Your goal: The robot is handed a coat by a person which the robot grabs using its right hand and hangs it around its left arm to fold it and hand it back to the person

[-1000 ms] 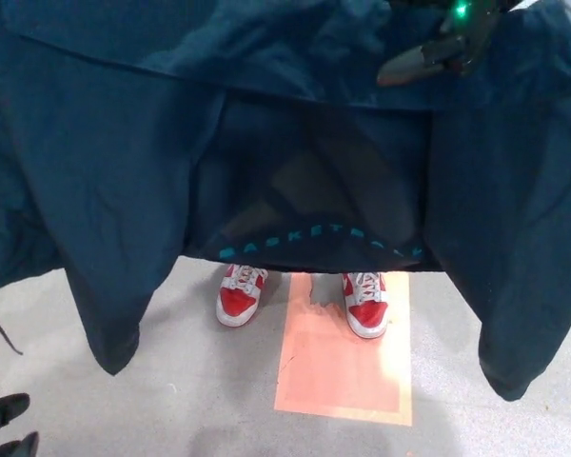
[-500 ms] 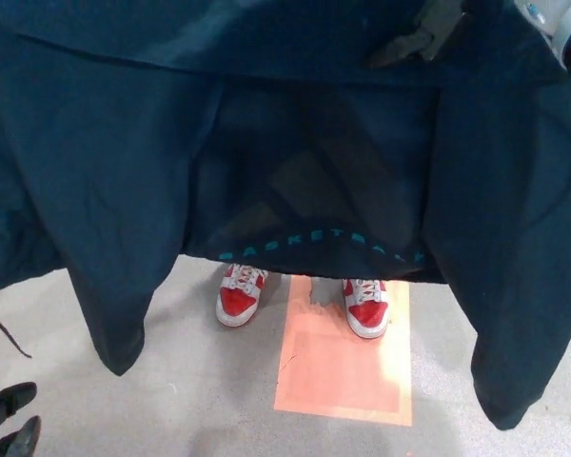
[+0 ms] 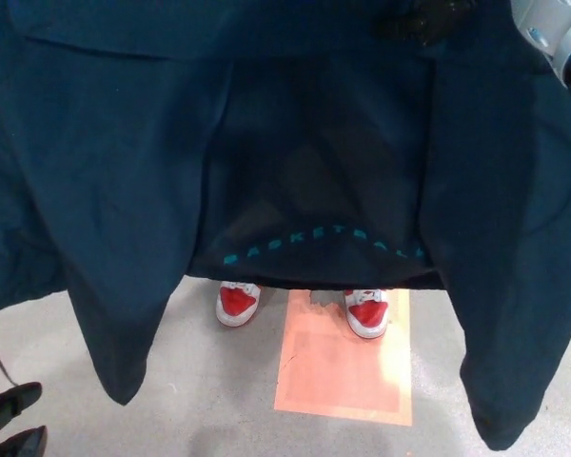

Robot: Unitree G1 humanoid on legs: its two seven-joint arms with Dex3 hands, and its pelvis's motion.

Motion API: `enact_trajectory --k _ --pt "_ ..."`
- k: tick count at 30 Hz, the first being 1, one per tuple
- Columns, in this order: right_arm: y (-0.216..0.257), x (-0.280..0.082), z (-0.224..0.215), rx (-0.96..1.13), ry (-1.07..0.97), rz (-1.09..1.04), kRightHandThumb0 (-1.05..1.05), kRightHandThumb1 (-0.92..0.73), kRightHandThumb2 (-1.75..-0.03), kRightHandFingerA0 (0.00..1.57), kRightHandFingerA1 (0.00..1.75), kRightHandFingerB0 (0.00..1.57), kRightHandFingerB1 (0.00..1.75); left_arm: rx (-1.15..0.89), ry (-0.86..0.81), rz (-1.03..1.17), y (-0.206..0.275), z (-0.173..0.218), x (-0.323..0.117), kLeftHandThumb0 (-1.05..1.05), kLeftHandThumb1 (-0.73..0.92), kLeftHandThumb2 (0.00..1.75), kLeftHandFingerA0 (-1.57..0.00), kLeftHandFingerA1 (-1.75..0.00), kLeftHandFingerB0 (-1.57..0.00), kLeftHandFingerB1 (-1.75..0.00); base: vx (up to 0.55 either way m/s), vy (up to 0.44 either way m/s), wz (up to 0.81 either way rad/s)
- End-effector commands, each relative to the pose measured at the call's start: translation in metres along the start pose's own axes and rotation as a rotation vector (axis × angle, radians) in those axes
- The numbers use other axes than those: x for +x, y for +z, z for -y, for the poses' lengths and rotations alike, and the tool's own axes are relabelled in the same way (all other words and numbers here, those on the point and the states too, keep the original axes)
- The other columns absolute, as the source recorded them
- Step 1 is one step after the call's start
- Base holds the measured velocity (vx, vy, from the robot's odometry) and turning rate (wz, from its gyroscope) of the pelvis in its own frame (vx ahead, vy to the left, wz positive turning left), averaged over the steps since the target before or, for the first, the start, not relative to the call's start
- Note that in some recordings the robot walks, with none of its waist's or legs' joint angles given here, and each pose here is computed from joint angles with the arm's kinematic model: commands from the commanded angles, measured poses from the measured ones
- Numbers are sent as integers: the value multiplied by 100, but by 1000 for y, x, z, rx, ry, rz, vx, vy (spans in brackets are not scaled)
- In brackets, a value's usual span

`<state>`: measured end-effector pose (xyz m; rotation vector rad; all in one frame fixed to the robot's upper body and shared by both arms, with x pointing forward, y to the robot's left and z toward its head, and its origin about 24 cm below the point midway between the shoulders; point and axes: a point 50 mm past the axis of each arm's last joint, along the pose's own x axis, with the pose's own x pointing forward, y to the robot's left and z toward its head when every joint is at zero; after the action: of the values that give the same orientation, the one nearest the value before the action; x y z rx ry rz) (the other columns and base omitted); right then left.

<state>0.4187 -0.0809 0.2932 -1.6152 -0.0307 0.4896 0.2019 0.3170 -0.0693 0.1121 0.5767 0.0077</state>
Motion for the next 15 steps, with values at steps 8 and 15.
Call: enact_trajectory --k 8,15 --pt "-8 -9 26 -164 -602 -18 -33 -87 -64 86 73 76 67 -55 3 56 -2 -7 -8 -35 55 110 0 -49 0 -48 0 0 0" --pt "-6 -15 40 -195 -755 -71 -35 -84 -64 88 75 78 70 -205 -51 55 -5 3 -5 -71 84 65 -25 -33 -22 -32 0 0 0"
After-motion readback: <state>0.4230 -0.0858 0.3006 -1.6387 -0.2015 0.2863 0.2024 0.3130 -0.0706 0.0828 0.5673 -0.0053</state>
